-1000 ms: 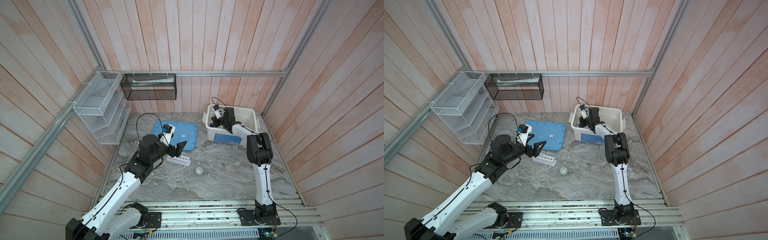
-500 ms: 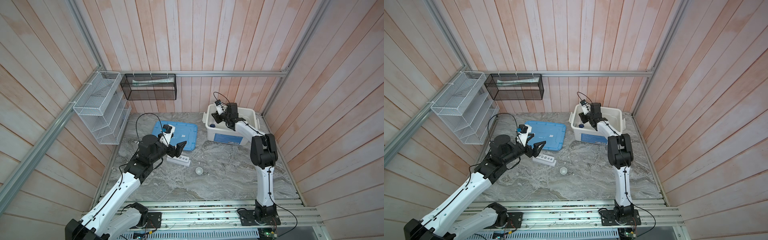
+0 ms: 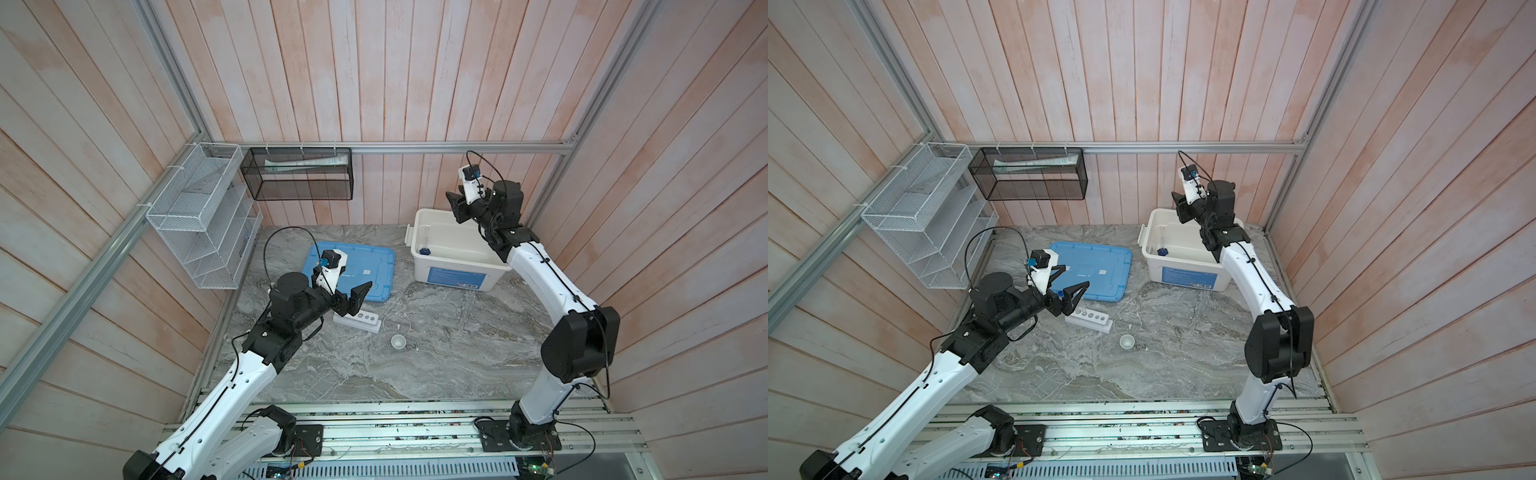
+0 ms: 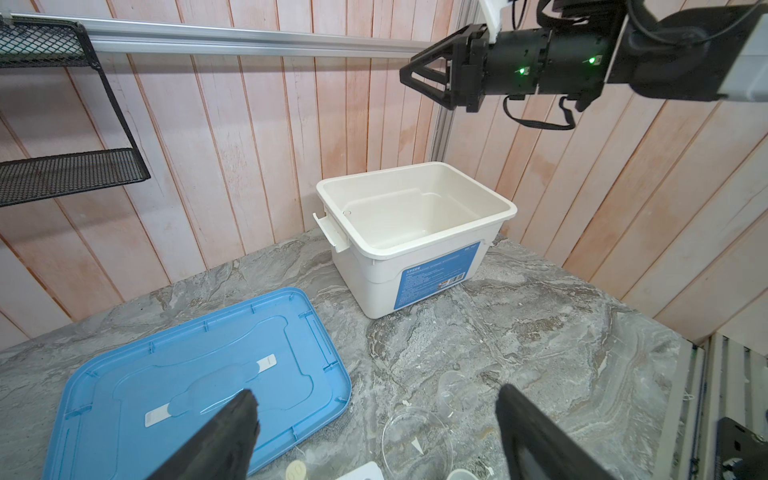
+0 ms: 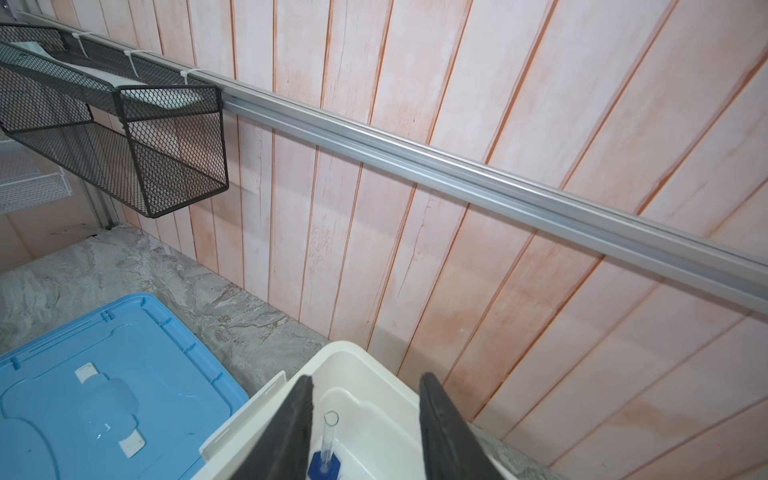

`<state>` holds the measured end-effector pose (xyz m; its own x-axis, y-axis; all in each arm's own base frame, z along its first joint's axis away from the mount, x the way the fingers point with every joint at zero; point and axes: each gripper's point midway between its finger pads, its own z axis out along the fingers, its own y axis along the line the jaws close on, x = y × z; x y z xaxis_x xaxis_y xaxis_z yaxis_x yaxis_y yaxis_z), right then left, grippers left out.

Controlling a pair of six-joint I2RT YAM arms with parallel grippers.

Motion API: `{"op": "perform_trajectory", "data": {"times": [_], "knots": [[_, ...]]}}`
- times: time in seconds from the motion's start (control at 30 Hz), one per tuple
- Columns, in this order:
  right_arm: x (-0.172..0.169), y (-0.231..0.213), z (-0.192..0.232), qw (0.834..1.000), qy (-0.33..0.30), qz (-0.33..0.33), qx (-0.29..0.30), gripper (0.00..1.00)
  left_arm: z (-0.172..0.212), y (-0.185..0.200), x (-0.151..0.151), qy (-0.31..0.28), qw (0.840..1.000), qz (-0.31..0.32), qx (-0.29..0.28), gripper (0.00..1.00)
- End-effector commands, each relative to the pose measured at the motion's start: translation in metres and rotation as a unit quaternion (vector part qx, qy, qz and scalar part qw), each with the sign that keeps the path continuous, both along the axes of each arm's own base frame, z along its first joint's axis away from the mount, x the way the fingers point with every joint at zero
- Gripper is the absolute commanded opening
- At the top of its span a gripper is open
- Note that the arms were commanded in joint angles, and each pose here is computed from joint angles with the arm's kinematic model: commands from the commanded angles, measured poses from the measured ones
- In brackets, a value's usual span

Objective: Organize the chemistry lab equipment
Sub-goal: 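Withdraw right gripper from the bin toward the clear glass beaker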

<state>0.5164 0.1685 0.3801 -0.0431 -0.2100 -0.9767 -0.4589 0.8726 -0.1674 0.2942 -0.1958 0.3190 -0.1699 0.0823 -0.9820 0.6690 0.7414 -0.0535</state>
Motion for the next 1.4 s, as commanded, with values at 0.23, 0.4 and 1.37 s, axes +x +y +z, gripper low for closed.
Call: {"op": "perform_trajectory", "data": {"times": [0.23, 0.4, 1.37], "knots": [[-0.128, 0.009, -0.071, 0.987, 0.154, -0.031, -0.016, 0.45, -0.013, -0.016, 0.005, -0.013, 0.999, -0.039, 0.016, 0.91], [-0.177, 0.027, -0.13, 0.967, 0.251, -0.025, -0.032, 0.45, -0.024, -0.026, 0.011, -0.005, 0.998, -0.062, 0.021, 0.91], [-0.208, 0.063, -0.308, 0.884, 0.464, -0.049, -0.041, 0.38, -0.055, -0.046, 0.003, 0.042, 0.992, -0.116, 0.019, 0.91]]}}
